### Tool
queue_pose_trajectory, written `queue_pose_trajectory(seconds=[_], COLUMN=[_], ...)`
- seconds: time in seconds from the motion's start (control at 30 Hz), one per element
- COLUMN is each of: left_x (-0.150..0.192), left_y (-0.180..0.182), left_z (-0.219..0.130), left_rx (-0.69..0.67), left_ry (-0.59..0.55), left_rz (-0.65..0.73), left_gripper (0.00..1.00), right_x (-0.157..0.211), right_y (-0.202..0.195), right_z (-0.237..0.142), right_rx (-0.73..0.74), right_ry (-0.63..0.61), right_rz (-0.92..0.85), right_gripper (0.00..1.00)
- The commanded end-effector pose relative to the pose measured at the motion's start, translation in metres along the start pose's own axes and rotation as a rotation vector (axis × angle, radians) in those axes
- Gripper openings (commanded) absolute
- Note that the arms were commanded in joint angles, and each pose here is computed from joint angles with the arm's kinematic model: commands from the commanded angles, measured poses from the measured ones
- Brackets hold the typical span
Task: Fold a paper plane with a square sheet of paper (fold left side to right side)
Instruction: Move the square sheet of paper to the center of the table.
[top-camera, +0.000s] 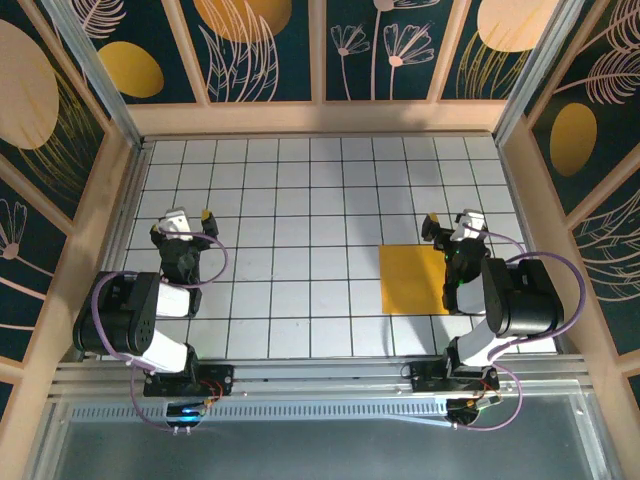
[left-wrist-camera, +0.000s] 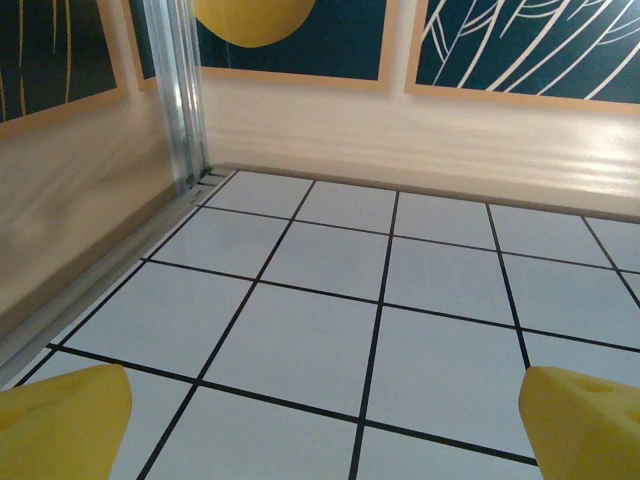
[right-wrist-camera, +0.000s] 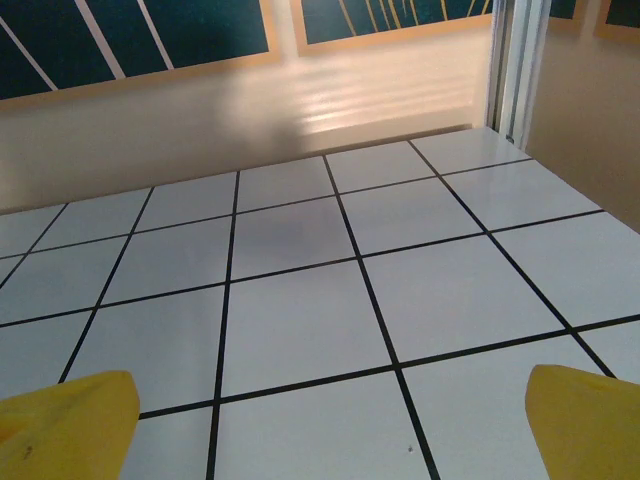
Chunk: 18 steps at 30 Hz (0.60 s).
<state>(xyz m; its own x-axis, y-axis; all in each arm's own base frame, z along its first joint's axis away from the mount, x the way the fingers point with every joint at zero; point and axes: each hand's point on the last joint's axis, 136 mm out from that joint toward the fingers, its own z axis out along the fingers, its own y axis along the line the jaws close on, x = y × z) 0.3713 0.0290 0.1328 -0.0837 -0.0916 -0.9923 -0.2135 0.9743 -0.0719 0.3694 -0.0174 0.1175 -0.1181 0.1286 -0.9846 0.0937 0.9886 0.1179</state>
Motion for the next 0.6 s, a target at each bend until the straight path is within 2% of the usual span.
queue_pose_trajectory(seconds=[0.0,0.57], left_x=[-0.0052,-0.0052], left_y=[-0.0014,-0.0014], left_z=[0.0019,0.0019], left_rx=[0.013,0.013], left_ry=[-0.018,-0.018], left_rz=[0.004,0.004], left_gripper=[0.99,0.99], right_x=[-0.0105,-0.0103], right_y=[0.0019,0.0016], right_z=[0.0033,0.0032], right_rx=[0.002,0.003], right_ry=[-0.031,-0.031], right_rz=[-0.006,-0.005], right_gripper=[0.99,0.99])
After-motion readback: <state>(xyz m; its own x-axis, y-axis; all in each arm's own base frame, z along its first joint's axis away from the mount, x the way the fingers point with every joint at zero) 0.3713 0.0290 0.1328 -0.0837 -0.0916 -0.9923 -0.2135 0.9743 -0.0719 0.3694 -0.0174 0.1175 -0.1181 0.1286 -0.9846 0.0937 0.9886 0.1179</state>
